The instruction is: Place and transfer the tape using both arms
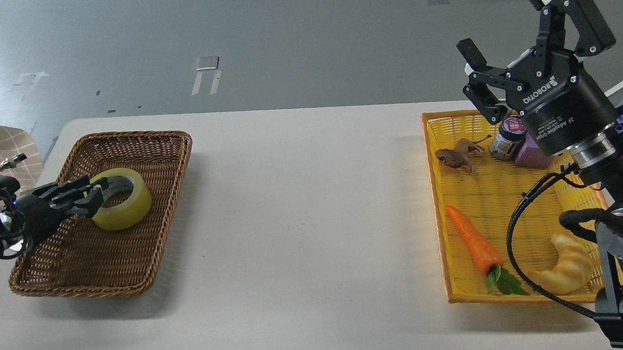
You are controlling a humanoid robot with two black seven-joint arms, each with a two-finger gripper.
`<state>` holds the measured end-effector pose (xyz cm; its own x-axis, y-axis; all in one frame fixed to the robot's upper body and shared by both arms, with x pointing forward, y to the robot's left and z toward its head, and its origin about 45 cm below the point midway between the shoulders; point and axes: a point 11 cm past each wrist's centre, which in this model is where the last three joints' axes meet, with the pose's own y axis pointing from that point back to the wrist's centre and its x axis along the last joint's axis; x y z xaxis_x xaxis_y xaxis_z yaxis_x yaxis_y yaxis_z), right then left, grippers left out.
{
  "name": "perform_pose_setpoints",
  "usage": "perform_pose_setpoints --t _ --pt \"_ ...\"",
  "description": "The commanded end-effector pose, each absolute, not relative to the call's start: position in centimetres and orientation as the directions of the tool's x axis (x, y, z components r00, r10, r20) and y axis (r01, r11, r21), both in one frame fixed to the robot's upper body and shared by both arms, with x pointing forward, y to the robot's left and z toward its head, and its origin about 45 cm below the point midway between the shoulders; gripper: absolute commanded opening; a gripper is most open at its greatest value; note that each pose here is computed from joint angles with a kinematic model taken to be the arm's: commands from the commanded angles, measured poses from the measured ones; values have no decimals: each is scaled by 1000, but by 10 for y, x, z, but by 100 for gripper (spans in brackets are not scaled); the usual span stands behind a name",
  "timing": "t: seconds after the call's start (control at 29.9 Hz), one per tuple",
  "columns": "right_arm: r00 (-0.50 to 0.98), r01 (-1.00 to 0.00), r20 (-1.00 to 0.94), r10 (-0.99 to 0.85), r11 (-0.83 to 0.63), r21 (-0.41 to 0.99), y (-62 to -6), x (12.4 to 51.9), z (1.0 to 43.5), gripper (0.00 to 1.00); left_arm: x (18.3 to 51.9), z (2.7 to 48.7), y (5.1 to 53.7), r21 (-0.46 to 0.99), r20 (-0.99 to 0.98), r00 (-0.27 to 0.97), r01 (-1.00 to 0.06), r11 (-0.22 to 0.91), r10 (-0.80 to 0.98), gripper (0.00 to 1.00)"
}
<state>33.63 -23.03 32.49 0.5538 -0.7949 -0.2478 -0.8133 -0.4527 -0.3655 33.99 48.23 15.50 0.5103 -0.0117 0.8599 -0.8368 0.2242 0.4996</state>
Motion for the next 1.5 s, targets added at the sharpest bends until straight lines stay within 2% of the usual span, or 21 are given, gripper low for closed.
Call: perform_pose_setpoints --t 0.0,0.1,0.23,0.47,0.64,0.77,0.94,1.1,1.24,1.4,1.47 --pt "552 -815 -249 -796 -451 -364 -231 337 324 100 339 155 487 500 861 509 -839 214 -12 97" --pt "552 -815 -249 -796 -451 -365 -231 337 324 100 342 161 497 488 869 495 -854 182 -4 98" --pt "552 -814 -248 -796 -450 -368 -231 337 326 100 353 173 500 426 890 444 -891 158 103 98" --pt "554 -812 -246 -795 -451 -370 -231 337 326 100 395 222 481 201 860 239 -971 130 451 98" --pt "558 -809 -242 -794 -455 -373 -230 337 328 100 407 218 409 122 723 261 -960 254 640 98" --pt "556 -810 -243 -795 -453 -373 -230 337 328 100 412 220 356 47 569 280 -950 309 773 98" --pt "554 -812 -244 -796 -452 -370 -230 337 327 100 427 263 274 -169 241 282 -930 327 929 98" --pt "558 -808 -240 -795 -454 -376 -229 339 330 100 430 284 224 -273 74 334 -899 342 940 98" --pt "569 -798 -230 -790 -462 -388 -226 342 336 100 423 307 177 -361 -71 448 -845 396 891 98" --pt "585 -782 -214 -782 -474 -406 -221 347 346 100 426 333 153 -449 -241 467 -831 329 851 98" --pt "578 -786 -214 -787 -467 -406 -220 353 351 100 424 337 151 -473 -266 503 -812 343 823 98"
